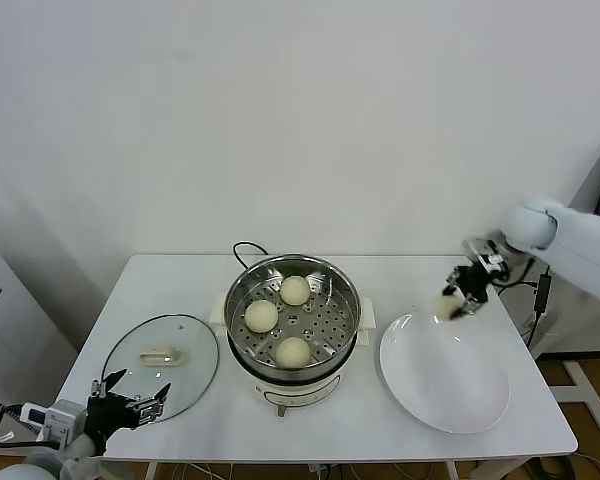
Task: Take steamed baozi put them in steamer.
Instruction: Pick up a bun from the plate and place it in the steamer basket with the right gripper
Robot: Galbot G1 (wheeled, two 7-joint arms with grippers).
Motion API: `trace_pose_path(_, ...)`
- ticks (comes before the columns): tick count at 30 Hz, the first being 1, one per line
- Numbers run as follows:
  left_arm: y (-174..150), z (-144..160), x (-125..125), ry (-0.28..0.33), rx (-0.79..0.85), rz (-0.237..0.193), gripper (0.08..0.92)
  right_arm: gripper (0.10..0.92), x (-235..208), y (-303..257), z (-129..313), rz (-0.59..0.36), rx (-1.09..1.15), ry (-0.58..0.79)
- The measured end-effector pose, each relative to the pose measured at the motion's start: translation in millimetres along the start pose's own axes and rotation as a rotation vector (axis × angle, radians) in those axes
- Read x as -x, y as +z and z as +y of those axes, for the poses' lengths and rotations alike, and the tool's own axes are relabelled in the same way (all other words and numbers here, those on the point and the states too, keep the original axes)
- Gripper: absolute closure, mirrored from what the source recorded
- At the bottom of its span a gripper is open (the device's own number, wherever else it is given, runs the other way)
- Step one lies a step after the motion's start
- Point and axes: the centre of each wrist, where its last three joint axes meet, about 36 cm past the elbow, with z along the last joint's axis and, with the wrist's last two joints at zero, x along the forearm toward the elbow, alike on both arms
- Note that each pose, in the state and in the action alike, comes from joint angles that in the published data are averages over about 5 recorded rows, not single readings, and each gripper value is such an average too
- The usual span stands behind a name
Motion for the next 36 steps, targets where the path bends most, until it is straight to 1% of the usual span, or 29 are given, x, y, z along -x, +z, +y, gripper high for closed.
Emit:
trace_pose_path(8, 0.8, -1.4, 0.7, 0.001, -0.006, -0.002, 0.177, 0.589, -36.0, -80.2, -17.0, -0.088, 0.05, 0.036)
trace_pose_path(15, 1.7, -1.2, 0.3, -0.003, -0.009, -0.005, 0.177, 0.589, -39.3, -147.9, -21.4, -0.137, 0.082, 0.032)
trace_pose_path(24, 1.8, -2.1, -1.3, -0.004, -0.012, -0.009, 0.177, 0.589, -23.3, -207.7, -17.9, -0.115, 0.116, 0.036)
trace_pose_path(36, 1.1, -1.0, -0.6, -0.004, -0.008, -0.009, 0.177, 0.589, 17.3, -234.1, -9.9, -0.065, 0.165, 0.051)
